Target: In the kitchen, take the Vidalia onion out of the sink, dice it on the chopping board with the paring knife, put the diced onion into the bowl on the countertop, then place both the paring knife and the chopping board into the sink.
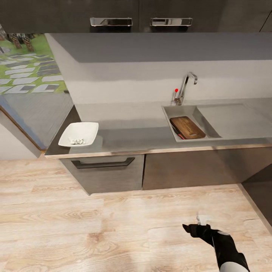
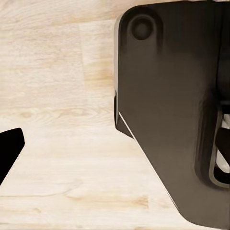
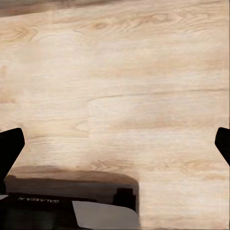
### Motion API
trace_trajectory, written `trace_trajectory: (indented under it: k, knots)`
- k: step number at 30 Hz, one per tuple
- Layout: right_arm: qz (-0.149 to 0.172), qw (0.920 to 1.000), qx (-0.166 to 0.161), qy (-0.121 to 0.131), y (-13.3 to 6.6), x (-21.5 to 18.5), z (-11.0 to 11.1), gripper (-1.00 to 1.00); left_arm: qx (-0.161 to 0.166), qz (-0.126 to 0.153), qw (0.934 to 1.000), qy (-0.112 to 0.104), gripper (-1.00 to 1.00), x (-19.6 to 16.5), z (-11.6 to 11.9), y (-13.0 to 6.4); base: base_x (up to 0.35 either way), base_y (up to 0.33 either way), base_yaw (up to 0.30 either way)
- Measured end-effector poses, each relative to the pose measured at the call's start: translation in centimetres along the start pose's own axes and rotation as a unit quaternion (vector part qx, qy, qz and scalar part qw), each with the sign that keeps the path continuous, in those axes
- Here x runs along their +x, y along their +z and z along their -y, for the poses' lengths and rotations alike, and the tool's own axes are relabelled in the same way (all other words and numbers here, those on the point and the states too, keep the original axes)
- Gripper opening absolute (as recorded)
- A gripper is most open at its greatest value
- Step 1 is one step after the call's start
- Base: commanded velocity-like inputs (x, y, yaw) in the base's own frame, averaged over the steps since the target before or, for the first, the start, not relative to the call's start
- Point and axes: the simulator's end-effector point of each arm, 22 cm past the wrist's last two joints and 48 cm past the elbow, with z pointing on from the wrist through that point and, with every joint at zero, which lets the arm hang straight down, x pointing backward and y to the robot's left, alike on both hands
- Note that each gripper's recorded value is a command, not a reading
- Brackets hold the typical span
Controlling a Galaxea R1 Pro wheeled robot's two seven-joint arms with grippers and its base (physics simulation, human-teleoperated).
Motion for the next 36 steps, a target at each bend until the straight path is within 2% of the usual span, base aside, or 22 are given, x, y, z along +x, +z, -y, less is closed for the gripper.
trace_trajectory:
  k: [3,4,6,7,8,10,17,27,33,36]
  knots:
    - [-0.052,0.9986,-0.007,-0.012,0.9,8.9,-1.0,1.0,-0.002,-0.002,1.0,0.0,1.0,0.1,-0.1,0.1,0.0,0.0,0.0]
    - [-0.057,0.9983,-0.006,-0.013,1.0,10.0,-1.2,1.0,-0.002,-0.002,1.0,0.0,1.0,0.1,-0.1,0.1,0.0,0.0,0.0]
    - [-0.083,0.9963,0.019,-0.012,1.0,14.7,-1.7,1.0,-0.004,-0.005,1.0,0.0,1.0,0.3,-0.3,0.0,0.0,0.0,0.0]
    - [-0.077,0.9932,0.084,-0.022,0.7,18.4,-1.4,1.0,-0.005,-0.004,1.0,0.0,1.0,0.3,-0.4,0.1,0.0,0.0,0.0]
    - [-0.103,0.9899,0.095,-0.02,-0.5,22.2,-1.5,1.0,-0.008,-0.003,1.0,0.002,1.0,0.2,-0.9,0.1,0.0,0.0,0.0]
    - [-0.111,0.988,0.105,-0.021,-1.2,23.5,-0.9,1.0,-0.008,-0.002,1.0,0.002,1.0,0.2,-1.0,0.2,0.0,0.0,0.0]
    - [-0.127,0.9857,0.108,-0.022,-2.5,26.2,-0.8,1.0,-0.008,0.003,1.0,0.002,1.0,-0.2,-1.0,0.3,0.0,0.0,0.0]
    - [-0.195,0.9729,0.12,-0.027,-8.4,36.1,1.3,1.0,-0.009,0.012,0.9999,0.001,1.0,-0.7,-1.1,0.5,0.0,0.0,0.0]
    - [-0.212,0.9707,0.11,-0.022,-9.4,38.2,0.4,1.0,-0.009,0.015,0.9998,0.001,1.0,-1.0,-1.1,0.5,0.0,0.0,0.0]
    - [-0.214,0.9699,0.113,-0.025,-9.6,38.3,1.1,1.0,-0.009,0.015,0.9998,0.001,1.0,-1.0,-1.1,0.5,0.0,0.0,0.0]
